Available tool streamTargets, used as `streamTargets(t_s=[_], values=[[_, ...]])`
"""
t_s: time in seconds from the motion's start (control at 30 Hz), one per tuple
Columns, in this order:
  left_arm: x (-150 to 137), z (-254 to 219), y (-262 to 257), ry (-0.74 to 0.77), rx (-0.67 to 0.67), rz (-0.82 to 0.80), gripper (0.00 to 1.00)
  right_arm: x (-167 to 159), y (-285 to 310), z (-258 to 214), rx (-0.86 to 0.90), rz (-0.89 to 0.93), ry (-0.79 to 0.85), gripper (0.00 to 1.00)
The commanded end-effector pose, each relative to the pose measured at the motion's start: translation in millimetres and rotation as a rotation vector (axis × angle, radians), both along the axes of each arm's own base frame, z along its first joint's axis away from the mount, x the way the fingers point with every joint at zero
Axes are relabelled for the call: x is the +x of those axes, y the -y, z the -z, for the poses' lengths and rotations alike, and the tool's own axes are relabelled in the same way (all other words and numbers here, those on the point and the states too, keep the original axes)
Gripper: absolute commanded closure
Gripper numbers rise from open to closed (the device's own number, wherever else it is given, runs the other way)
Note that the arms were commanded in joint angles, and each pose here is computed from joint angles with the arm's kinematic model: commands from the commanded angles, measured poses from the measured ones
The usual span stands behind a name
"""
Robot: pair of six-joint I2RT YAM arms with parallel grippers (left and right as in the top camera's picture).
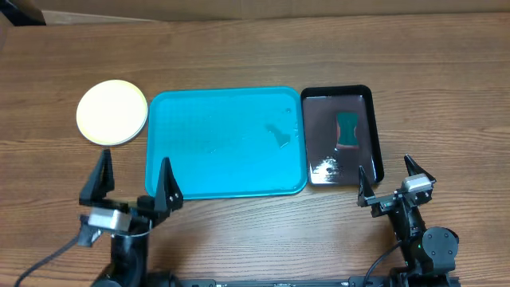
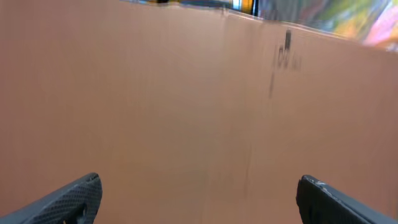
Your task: Clean dirty plates on tray and stack at the side
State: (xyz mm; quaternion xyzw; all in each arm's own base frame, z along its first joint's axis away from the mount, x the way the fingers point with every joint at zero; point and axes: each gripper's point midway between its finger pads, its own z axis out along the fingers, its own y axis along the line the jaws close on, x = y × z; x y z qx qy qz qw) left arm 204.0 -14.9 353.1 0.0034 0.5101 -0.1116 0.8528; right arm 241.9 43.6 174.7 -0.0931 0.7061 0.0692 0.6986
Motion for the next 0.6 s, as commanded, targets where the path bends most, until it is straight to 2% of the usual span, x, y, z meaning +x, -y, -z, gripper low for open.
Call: streamTargets(t_s=[0.0, 0.4, 0.57], values=[[-0.5, 14.6, -11.1, 0.018, -0.052, -0.053, 0.0, 0.2, 1.1, 1.6, 0.0, 0.005, 0.005, 0.0], [24.1, 84.4, -26.6, -0.121, -0.104, -0.124, 0.0, 0.2, 1.1, 1.6, -0.001, 0.005, 0.005, 0.0], [37.4, 131.8, -35.9, -0.313, -0.133, -0.175, 0.0, 0.2, 1.1, 1.6, -0.001, 0.005, 0.005, 0.0]])
